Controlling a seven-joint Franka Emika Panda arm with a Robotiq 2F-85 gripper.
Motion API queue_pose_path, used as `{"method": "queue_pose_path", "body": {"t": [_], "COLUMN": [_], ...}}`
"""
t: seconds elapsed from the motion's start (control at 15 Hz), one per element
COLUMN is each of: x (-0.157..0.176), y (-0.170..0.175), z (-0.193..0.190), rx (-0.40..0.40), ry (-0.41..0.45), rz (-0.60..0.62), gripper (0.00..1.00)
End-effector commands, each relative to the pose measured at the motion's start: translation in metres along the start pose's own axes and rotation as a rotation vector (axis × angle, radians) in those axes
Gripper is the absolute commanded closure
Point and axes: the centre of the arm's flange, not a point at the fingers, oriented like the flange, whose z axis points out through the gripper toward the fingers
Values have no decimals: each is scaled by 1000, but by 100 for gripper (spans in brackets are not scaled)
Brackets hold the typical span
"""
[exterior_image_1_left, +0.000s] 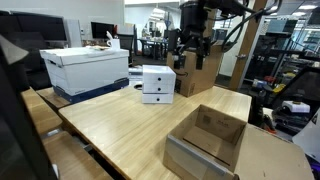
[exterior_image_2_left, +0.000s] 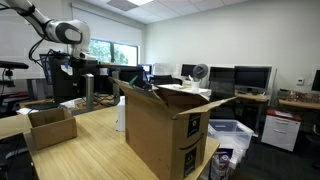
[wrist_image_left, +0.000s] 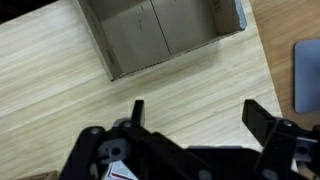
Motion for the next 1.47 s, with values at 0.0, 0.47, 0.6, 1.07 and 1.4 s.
{"method": "queue_pose_path", "body": {"t": [0.0, 0.47, 0.6, 1.07, 1.4], "x": [32, 110, 134, 164, 166], "y": [-1, 31, 47, 72, 71], "z": [9, 14, 14, 24, 28], "rx": [41, 30, 29, 32, 30], "ry": [2, -22, -18, -7, -12], "rz": [-54, -107, -93, -31, -31], "gripper": [0, 0, 0, 0, 0]}}
